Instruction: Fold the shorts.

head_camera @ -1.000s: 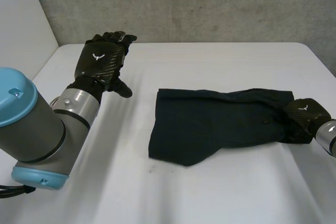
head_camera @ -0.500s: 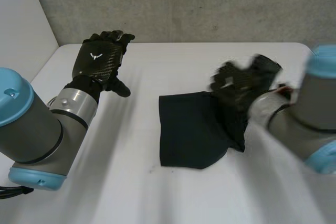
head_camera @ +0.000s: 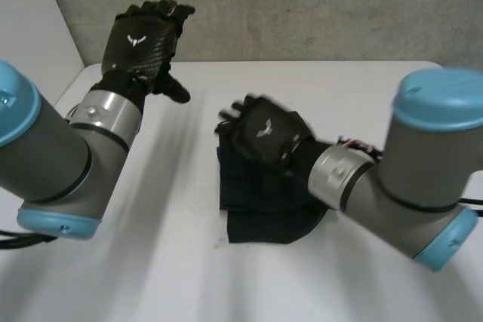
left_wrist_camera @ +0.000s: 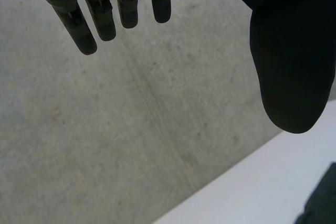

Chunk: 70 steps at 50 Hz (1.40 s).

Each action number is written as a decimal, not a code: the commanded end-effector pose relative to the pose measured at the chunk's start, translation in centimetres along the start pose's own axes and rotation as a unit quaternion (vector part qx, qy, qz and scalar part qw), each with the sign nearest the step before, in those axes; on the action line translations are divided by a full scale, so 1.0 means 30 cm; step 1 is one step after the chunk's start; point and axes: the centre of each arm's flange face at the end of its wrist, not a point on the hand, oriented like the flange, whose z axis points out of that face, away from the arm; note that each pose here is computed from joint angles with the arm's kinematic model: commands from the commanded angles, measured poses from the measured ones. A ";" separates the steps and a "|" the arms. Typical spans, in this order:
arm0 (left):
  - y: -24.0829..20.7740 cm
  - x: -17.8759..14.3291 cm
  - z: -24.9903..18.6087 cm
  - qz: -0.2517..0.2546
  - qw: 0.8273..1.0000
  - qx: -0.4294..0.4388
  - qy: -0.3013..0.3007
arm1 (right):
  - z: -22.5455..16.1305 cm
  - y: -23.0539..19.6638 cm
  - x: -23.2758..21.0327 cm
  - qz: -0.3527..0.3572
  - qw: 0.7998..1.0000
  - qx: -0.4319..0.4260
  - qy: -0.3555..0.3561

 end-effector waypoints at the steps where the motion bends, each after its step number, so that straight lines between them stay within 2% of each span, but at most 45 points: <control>1: -0.019 0.153 0.046 -0.014 0.998 0.013 0.055 | -0.077 0.049 0.254 0.196 0.964 -0.056 0.169; 5: 0.046 0.233 0.049 -0.017 0.996 -0.029 0.085 | -0.105 0.084 0.301 0.219 0.948 -0.101 0.208; 9: 0.148 0.307 0.044 -0.022 0.991 -0.088 0.102 | -0.060 0.152 0.293 0.233 0.946 -0.127 0.187; 12: 0.213 0.335 0.045 -0.021 0.988 -0.128 0.089 | -0.025 0.189 0.296 0.242 0.945 -0.131 0.175; 17: 0.354 0.334 0.040 0.003 0.973 -0.229 0.036 | 0.055 0.294 0.263 0.260 0.943 -0.156 0.136; 22: 0.447 0.323 0.003 0.022 0.952 -0.305 0.030 | 0.098 0.377 0.215 0.269 0.938 -0.190 0.106; 29: 0.480 0.321 -0.026 0.033 0.940 -0.337 0.037 | 0.122 0.470 0.165 0.230 0.942 -0.233 0.079; 35: 0.476 0.319 -0.033 0.036 0.939 -0.339 0.041 | 0.116 0.450 0.173 0.204 0.948 -0.232 0.076; 39: 0.442 0.315 -0.023 0.034 0.943 -0.328 0.039 | 0.096 0.367 0.213 0.196 0.955 -0.202 0.092; 43: 0.300 0.279 0.002 0.023 0.957 -0.286 0.026 | 0.066 0.271 0.270 0.187 0.962 -0.154 0.127; 45: 0.206 0.228 0.007 0.014 0.965 -0.263 0.008 | 0.036 0.208 0.323 0.184 0.961 -0.118 0.170; 50: 0.002 0.071 -0.019 -0.001 0.977 -0.211 -0.042 | -0.074 0.065 0.417 0.205 0.935 -0.062 0.283; 51: -0.062 0.013 -0.040 -0.005 0.980 -0.191 -0.060 | -0.125 0.005 0.437 0.208 0.925 -0.045 0.316; 55: -0.191 -0.107 -0.098 -0.007 0.984 -0.143 -0.104 | -0.219 -0.078 0.454 0.207 0.907 -0.027 0.366; 63: -0.244 -0.133 -0.205 -0.014 0.987 -0.130 -0.091 | -0.285 -0.101 0.414 0.210 0.906 -0.052 0.364; 70: -0.242 -0.165 -0.224 -0.015 0.985 -0.131 -0.107 | -0.292 -0.102 0.403 0.210 0.907 -0.054 0.360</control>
